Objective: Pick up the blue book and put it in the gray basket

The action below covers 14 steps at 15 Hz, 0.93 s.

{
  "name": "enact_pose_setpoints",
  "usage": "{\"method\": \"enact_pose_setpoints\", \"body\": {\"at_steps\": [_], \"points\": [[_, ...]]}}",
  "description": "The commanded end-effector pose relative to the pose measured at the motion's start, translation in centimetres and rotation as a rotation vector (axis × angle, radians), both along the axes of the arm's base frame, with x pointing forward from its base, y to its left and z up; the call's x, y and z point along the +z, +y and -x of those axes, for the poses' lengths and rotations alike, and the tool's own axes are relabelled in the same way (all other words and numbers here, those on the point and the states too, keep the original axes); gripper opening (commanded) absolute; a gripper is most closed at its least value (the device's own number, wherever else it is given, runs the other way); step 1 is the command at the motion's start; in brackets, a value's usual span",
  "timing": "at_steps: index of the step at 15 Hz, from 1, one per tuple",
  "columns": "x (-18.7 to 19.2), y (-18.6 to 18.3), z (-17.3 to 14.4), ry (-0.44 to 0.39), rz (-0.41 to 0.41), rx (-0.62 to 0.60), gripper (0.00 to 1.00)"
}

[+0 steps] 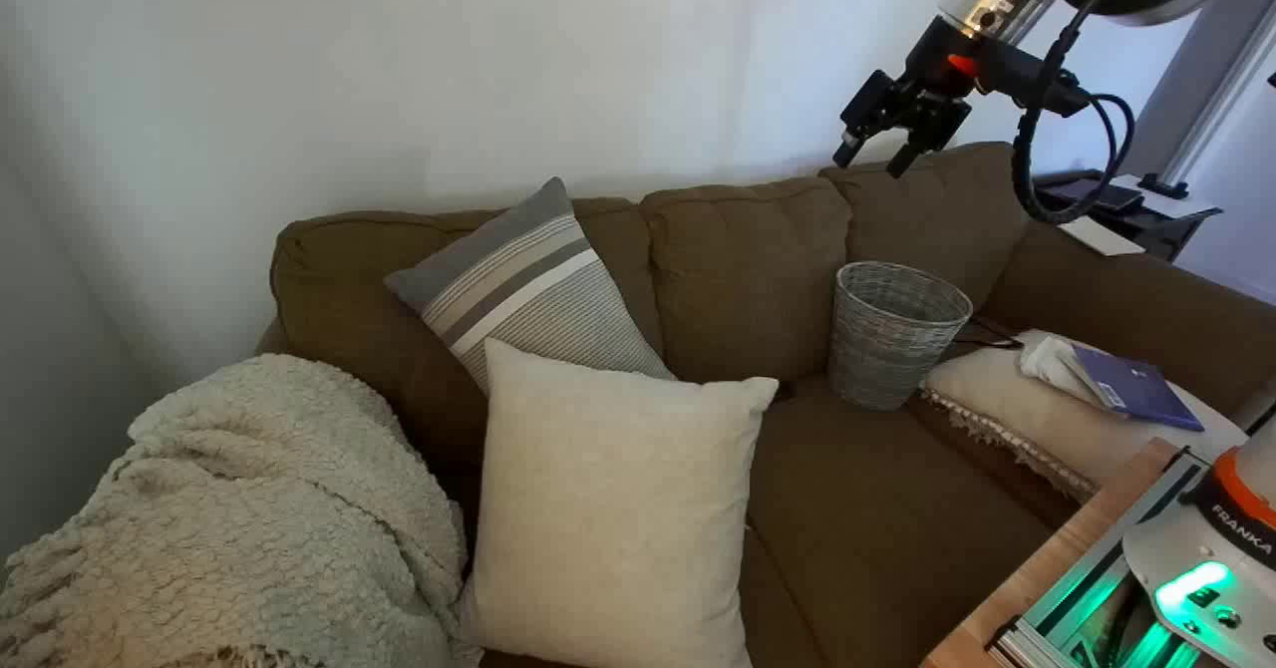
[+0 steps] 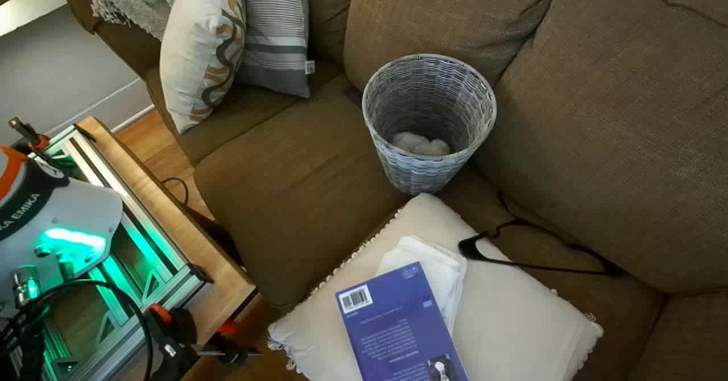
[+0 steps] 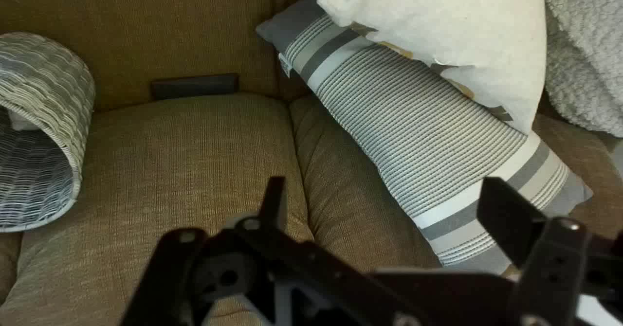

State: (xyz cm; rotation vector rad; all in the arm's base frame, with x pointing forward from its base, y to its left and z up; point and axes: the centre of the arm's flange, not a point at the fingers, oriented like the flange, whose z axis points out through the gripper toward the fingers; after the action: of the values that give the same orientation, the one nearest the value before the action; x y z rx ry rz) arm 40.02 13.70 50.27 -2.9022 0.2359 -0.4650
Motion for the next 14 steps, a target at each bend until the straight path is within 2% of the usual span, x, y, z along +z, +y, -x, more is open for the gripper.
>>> {"method": "enact_pose_setpoints", "body": {"at_steps": [1, 4, 9, 12, 14], "points": [[0.0, 0.0, 0.0, 0.000, 0.000, 0.000, 1.00], [-1.2, -5.2, -0.4, 0.026, -0.017, -0.095, 1.00], [-5.5, -16.7, -0.1, 0.095, 0.000, -0.316, 1.00], [-9.4, -23.4, 1.4, 0.209, 0.001, -0.424, 1.00], [-13.2, -27.3, 3.5, 0.316, 0.034, -0.471, 1.00]]}}
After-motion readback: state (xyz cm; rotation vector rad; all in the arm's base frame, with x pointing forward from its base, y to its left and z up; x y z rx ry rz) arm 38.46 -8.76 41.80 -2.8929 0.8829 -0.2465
